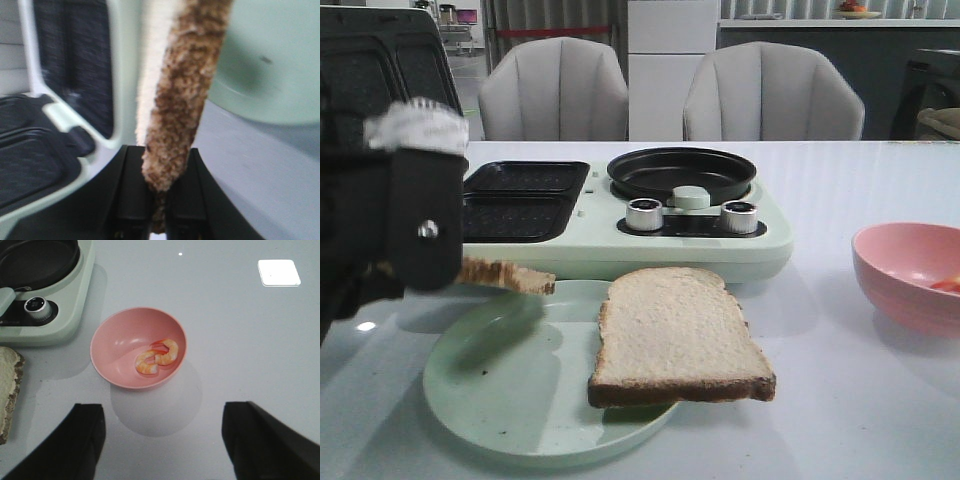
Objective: Make breakfast with bread and shrimp
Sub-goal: 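Grasp the bread slice nearest the left gripper and lift it, then lower the held bread into the farther press well, open left gripper, then withdraw the left gripper from the press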
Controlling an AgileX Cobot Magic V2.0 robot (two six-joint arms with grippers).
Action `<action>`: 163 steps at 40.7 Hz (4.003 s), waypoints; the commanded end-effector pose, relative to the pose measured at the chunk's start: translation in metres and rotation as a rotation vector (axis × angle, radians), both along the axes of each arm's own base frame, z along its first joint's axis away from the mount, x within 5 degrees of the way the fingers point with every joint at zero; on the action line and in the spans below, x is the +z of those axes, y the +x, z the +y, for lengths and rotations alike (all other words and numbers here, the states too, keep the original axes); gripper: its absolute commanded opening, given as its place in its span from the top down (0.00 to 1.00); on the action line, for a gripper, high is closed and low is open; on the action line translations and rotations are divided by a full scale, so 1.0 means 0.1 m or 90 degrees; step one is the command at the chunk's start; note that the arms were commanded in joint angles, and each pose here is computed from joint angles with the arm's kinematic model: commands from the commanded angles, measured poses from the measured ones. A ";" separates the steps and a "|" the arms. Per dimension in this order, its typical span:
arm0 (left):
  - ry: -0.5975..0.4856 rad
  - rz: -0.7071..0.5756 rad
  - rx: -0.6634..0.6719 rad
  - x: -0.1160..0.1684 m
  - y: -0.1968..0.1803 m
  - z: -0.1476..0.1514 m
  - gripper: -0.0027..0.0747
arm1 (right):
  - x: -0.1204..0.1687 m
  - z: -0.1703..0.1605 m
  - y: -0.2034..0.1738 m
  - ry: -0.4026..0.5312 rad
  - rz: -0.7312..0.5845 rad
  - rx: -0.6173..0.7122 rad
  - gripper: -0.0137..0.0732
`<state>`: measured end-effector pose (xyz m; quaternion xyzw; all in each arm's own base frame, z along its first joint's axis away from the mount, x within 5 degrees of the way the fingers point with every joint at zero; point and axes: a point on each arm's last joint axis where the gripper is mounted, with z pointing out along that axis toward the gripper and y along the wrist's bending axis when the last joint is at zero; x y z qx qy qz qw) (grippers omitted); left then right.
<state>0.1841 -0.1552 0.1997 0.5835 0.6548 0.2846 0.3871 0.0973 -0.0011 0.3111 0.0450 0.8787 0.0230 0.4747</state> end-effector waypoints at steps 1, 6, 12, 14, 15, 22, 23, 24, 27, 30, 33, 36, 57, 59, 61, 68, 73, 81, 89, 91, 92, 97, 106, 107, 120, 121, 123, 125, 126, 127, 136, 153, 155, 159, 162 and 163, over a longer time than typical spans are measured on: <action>-0.055 -0.096 0.011 0.44 0.13 -0.01 0.83 | 0.14 -0.01 0.05 -0.007 -0.060 -0.003 0.16; -0.081 -0.124 -0.004 0.70 0.30 -0.05 0.83 | 0.14 -0.01 0.05 -0.007 -0.060 -0.003 0.16; -0.139 -0.135 -0.018 0.97 0.54 -0.05 0.83 | 0.14 -0.01 0.05 -0.007 -0.060 -0.003 0.16; -0.143 -0.143 0.001 1.01 0.65 -0.01 0.83 | 0.14 -0.01 0.05 -0.007 -0.060 -0.003 0.16; -0.144 -0.146 0.005 1.03 0.69 -0.01 0.83 | 0.14 -0.01 0.05 -0.007 -0.060 -0.003 0.16; -0.113 -0.150 0.045 1.00 1.10 -0.01 0.83 | 0.14 -0.01 0.05 -0.007 -0.060 -0.003 0.16; -0.111 -0.147 0.051 0.98 1.17 -0.02 0.83 | 0.14 -0.01 0.05 -0.007 -0.060 -0.003 0.16; -0.108 -0.146 0.058 0.96 1.24 -0.02 0.83 | 0.14 -0.01 0.05 -0.007 -0.060 -0.003 0.16; -0.102 -0.142 0.077 0.90 1.46 -0.04 0.84 | 0.14 -0.01 0.05 -0.007 -0.060 -0.003 0.16; -0.100 -0.140 0.091 0.84 1.66 -0.05 0.84 | 0.14 -0.01 0.05 -0.007 -0.060 -0.003 0.16; -0.103 -0.139 0.099 0.79 1.86 -0.07 0.84 | 0.14 -0.01 0.05 -0.007 -0.060 -0.003 0.16; -0.109 -0.138 0.105 0.74 2.06 -0.06 0.84 | 0.14 -0.01 0.05 -0.007 -0.060 -0.003 0.16; -0.121 -0.109 0.101 0.42 2.55 -0.04 0.83 | 0.14 -0.01 0.05 -0.007 -0.060 -0.003 0.16; -0.124 -0.107 0.095 0.42 2.55 -0.05 0.79 | 0.14 -0.01 0.05 -0.007 -0.060 -0.003 0.16; -0.125 -0.106 0.092 0.42 2.55 -0.05 0.72 | 0.14 -0.01 0.05 -0.007 -0.060 -0.003 0.16; -0.120 -0.111 0.104 0.42 2.55 -0.04 0.35 | 0.14 -0.01 0.05 -0.007 -0.060 -0.003 0.16; -0.101 -0.127 0.142 0.44 2.56 0.03 0.26 | 0.14 -0.01 0.05 -0.007 -0.060 -0.003 0.16; -0.077 -0.150 0.191 0.48 2.53 0.09 0.27 | 0.14 -0.01 0.05 -0.007 -0.060 -0.003 0.16; -0.040 -0.096 0.159 0.50 2.32 -0.09 0.27 | 0.14 -0.01 0.05 -0.007 -0.060 -0.003 0.16; -0.034 -0.056 0.162 0.50 2.26 -0.10 0.27 | 0.14 -0.01 0.05 -0.007 -0.060 -0.003 0.16; -0.023 -0.037 0.159 0.48 2.24 -0.11 0.27 | 0.14 -0.01 0.05 -0.007 -0.060 -0.003 0.16; -0.039 0.028 0.221 0.53 2.10 -0.06 0.27 | 0.14 -0.01 0.05 -0.007 -0.060 -0.003 0.16; -0.159 0.133 0.309 0.83 1.79 0.02 0.29 | 0.14 -0.01 0.05 -0.007 -0.060 -0.003 0.16; -0.182 0.158 0.313 0.85 1.74 0.01 0.30 | 0.14 -0.01 0.05 -0.007 -0.060 -0.003 0.16; -0.506 0.403 0.355 1.36 1.03 -0.07 0.35 | 0.14 -0.01 0.05 -0.007 -0.060 -0.003 0.16; -0.519 0.405 0.349 1.38 0.98 -0.06 0.35 | 0.14 -0.01 0.05 -0.007 -0.060 -0.003 0.16; -0.540 0.403 0.333 1.42 0.88 -0.06 0.35 | 0.14 -0.01 0.05 -0.007 -0.060 -0.003 0.16; -0.550 0.394 0.317 1.46 0.78 -0.05 0.35 | 0.14 -0.01 0.05 -0.007 -0.060 -0.003 0.16; -0.553 0.392 0.311 1.45 0.73 -0.04 0.35 | 0.14 -0.01 0.05 -0.007 -0.060 -0.003 0.16; -0.560 0.390 0.304 1.46 0.68 -0.04 0.35 | 0.14 -0.01 0.05 -0.007 -0.060 -0.003 0.16; -0.602 0.409 0.238 1.32 0.14 -0.02 0.35 | 0.14 -0.01 0.05 -0.007 -0.060 -0.003 0.16; -0.577 0.395 0.208 0.92 -0.45 0.36 0.36 | 0.14 -0.01 0.05 -0.007 -0.060 -0.003 0.16; -0.588 0.386 0.200 0.93 -0.52 0.42 0.37 | 0.14 -0.01 0.05 -0.007 -0.060 -0.003 0.16; -0.601 0.365 0.183 0.97 -0.63 0.51 0.40 | 0.15 -0.01 0.05 -0.006 -0.063 -0.003 0.16; -0.619 0.344 0.165 1.04 -0.73 0.60 0.41 | 0.15 -0.01 0.06 -0.004 -0.069 -0.003 0.16; -0.624 0.339 0.161 1.05 -0.76 0.62 0.42 | 0.15 -0.01 0.06 -0.003 -0.069 -0.003 0.16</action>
